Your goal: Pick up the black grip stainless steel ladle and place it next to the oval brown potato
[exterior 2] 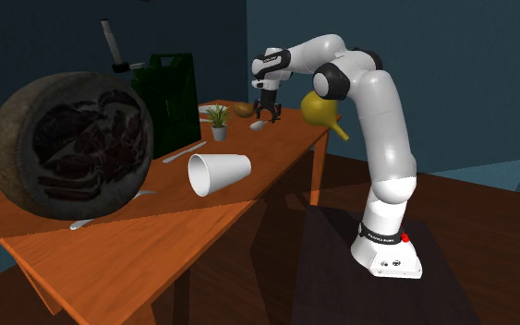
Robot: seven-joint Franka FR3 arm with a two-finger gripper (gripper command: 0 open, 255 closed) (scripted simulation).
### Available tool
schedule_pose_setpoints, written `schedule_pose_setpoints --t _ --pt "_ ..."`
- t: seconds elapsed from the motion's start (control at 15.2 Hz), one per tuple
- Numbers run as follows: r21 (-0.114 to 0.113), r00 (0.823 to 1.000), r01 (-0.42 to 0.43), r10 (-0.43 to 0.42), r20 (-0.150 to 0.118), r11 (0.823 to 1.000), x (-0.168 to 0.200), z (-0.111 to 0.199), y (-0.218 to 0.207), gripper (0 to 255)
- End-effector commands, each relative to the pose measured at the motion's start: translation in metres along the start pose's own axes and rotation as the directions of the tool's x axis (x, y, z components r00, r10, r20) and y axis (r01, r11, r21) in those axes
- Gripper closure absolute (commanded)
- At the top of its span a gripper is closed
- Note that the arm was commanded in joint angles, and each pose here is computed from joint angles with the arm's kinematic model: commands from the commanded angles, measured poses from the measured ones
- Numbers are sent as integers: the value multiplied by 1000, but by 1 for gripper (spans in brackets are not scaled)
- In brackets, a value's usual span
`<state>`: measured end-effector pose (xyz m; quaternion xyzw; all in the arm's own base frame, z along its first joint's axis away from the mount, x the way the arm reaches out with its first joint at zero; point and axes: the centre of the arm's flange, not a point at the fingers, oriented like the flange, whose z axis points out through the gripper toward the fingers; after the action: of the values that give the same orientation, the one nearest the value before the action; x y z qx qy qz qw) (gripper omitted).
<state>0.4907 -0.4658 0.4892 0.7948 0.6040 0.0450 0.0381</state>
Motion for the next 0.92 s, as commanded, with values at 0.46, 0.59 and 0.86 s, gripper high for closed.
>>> schedule_pose_setpoints --t 0.46,0.59,0.86 --pt "0 1000 0 0 0 1000 0 -50 0 0" --pt "0 1000 0 0 0 1000 0 -50 0 0" --pt "0 1000 0 0 0 1000 0 -50 0 0"
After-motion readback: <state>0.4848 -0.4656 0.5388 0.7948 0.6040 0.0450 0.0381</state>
